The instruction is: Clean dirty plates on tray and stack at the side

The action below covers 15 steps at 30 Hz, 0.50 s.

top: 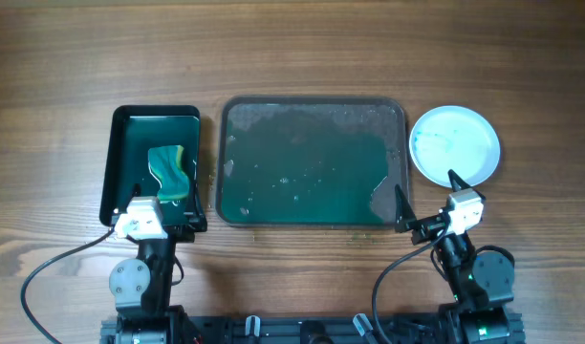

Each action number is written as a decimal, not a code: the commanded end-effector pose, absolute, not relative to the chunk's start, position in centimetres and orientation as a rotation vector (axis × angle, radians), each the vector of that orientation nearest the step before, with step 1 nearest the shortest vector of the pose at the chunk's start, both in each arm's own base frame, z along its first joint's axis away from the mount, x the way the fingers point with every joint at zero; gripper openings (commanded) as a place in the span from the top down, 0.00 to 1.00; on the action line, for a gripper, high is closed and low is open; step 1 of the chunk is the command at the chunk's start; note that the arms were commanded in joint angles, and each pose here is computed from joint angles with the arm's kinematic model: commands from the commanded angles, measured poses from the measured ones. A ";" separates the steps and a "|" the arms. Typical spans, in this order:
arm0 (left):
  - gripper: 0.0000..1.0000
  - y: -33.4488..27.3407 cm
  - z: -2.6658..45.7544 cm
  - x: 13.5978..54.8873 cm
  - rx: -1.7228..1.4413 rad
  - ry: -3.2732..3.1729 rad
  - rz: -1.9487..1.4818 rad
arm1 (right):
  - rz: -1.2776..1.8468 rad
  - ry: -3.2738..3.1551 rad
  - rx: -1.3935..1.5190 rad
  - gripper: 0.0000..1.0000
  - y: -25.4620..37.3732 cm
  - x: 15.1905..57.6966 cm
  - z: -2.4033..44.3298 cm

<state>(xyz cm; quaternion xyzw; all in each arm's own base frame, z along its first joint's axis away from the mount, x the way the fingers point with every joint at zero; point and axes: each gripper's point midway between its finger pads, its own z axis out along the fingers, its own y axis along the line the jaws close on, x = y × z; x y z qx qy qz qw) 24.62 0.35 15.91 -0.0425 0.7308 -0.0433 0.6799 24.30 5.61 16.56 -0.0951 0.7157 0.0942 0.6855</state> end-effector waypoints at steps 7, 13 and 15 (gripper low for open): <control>0.00 0.4 15.7 24.6 -0.086 1.643 -0.081 | 0.216 1.556 -0.212 0.00 5.7 24.0 17.6; 0.00 0.4 15.7 24.6 -0.086 1.643 -0.081 | 0.216 1.560 -0.212 0.00 5.7 24.0 17.5; 0.00 0.4 15.7 24.6 -0.086 1.643 -0.081 | 0.216 1.560 -0.212 0.00 5.7 24.0 17.5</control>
